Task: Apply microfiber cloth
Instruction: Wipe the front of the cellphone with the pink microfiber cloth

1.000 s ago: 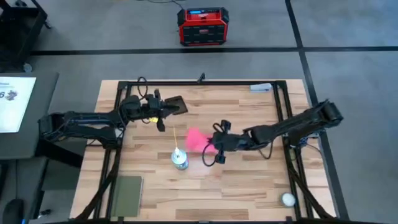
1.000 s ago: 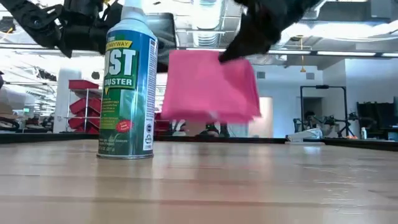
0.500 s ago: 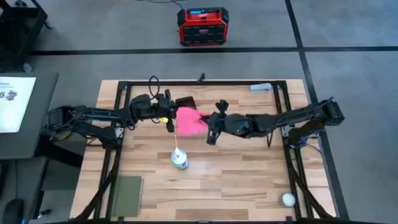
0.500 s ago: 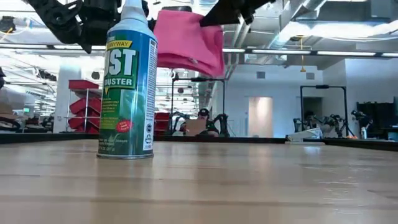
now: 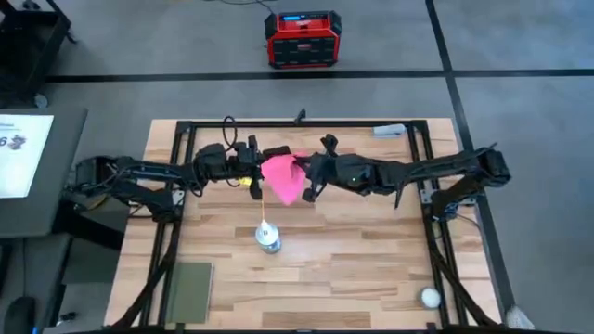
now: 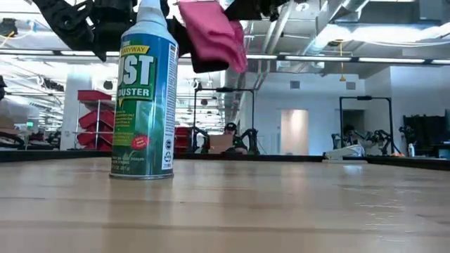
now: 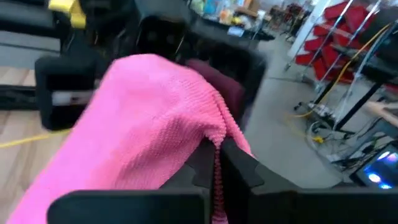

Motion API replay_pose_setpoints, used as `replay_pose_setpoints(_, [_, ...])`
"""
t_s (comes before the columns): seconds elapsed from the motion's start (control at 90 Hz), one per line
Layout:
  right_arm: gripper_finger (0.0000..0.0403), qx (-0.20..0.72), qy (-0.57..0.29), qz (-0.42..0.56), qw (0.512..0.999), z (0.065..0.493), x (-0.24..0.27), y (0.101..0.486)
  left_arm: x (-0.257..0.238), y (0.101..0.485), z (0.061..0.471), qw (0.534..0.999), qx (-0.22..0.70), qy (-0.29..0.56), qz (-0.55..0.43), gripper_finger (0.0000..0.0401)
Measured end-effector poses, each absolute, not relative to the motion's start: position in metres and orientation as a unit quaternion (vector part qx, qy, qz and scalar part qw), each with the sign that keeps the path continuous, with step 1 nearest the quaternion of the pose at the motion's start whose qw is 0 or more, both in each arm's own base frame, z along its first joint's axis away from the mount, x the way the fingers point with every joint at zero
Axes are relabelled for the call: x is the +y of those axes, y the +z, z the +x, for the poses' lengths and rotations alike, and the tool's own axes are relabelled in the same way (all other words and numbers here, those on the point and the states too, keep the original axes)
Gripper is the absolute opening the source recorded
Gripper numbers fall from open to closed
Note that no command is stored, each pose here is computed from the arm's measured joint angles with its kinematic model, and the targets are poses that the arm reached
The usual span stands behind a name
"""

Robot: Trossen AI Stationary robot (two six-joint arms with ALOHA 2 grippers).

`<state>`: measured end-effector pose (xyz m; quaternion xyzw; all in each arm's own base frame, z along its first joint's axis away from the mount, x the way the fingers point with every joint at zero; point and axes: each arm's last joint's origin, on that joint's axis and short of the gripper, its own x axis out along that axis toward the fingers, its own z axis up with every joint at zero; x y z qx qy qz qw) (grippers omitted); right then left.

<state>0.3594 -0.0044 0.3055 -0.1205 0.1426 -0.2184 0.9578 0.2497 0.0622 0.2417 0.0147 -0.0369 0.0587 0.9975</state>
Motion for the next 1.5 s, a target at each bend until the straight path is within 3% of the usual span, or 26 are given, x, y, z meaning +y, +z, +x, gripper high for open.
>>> replay_pose_setpoints(0.2, [0.0,0.156,-0.206,-0.119,0.959,0.371,0.003,0.288,0.061,0.243,0.249,0.998,-0.044,0.052,0.017,0.0])
replay_pose_setpoints(0.667, [0.0,0.113,-0.21,-0.165,0.957,0.372,-0.001,0.345,0.055,0.242,0.251,0.998,-0.034,0.05,0.013,0.0])
replay_pose_setpoints(1.122, [0.0,0.146,-0.207,-0.125,0.959,0.371,-0.004,0.311,0.055,0.242,0.251,0.998,-0.039,0.052,0.024,0.0])
replay_pose_setpoints(1.5, [0.0,0.128,-0.21,-0.168,0.955,0.373,-0.015,0.353,0.053,0.242,0.251,0.998,-0.036,0.05,0.017,0.0])
